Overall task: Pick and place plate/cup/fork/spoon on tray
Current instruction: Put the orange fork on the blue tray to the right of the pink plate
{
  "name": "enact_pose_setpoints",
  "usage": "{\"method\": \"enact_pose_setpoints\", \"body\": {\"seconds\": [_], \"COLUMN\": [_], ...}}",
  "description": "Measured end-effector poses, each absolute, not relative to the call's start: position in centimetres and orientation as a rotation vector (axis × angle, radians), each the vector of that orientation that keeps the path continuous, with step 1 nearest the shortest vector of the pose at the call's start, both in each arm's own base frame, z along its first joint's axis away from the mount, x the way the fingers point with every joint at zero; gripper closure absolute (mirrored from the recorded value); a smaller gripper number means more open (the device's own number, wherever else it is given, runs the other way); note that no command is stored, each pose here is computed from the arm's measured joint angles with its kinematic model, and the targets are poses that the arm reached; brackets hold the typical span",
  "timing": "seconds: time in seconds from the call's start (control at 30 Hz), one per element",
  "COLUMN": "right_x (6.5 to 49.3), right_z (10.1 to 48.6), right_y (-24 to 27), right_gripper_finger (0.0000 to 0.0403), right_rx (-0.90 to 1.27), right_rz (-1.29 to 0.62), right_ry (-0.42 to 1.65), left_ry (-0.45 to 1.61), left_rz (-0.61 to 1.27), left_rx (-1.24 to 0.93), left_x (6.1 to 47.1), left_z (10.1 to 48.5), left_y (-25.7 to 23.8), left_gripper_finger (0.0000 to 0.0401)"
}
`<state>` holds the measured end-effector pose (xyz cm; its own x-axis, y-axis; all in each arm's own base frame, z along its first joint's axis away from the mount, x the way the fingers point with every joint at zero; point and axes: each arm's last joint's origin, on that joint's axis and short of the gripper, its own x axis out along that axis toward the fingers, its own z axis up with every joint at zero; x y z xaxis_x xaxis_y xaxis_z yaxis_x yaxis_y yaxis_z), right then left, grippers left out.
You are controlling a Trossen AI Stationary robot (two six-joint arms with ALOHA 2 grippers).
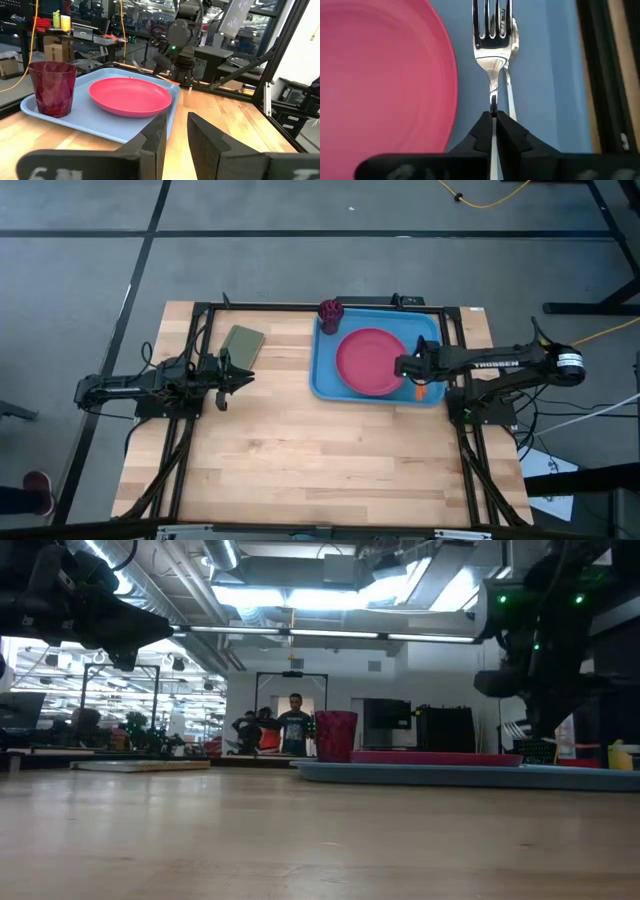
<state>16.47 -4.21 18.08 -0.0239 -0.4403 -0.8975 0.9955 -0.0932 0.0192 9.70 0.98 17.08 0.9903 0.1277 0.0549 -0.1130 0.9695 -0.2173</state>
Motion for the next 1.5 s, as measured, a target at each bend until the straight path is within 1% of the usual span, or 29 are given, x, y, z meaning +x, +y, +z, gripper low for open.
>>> {"method": "enact_pose_setpoints", "body": {"seconds": [0.37, 0.57, 0.8, 1.1, 1.27, 1.5], "right_x": [15.5, 15.5, 15.5, 16.2, 16.2, 16.2], "right_z": [15.3, 15.0, 14.3, 13.3, 13.3, 13.3], "right_y": [-7.3, -8.4, -9.0, -9.3, -9.3, -9.3], "right_gripper_finger": [0.0386, 0.0386, 0.0386, 0.0385, 0.0374, 0.0348], "right_rx": [0.998, 0.977, 0.994, 1.018, 1.035, 1.04], "right_rz": [-1.412, -1.32, -1.287, -1.264, -1.276, -1.275], "right_ry": [0.824, 0.835, 0.917, 0.937, 0.926, 0.927], "left_ry": [-0.069, -0.069, -0.068, -0.069, -0.069, -0.069], "left_rz": [0.122, 0.122, 0.122, 0.122, 0.122, 0.122], "left_rx": [-0.216, -0.216, -0.216, -0.216, -0.216, -0.216], "left_x": [9.7, 9.7, 9.7, 9.7, 9.7, 9.7], "left_z": [17.1, 17.1, 17.1, 17.1, 17.1, 17.1], "left_y": [1.0, 1.0, 1.0, 1.0, 1.0, 1.0], "left_gripper_finger": [0.0331, 0.0331, 0.0331, 0.0331, 0.0331, 0.0331]}}
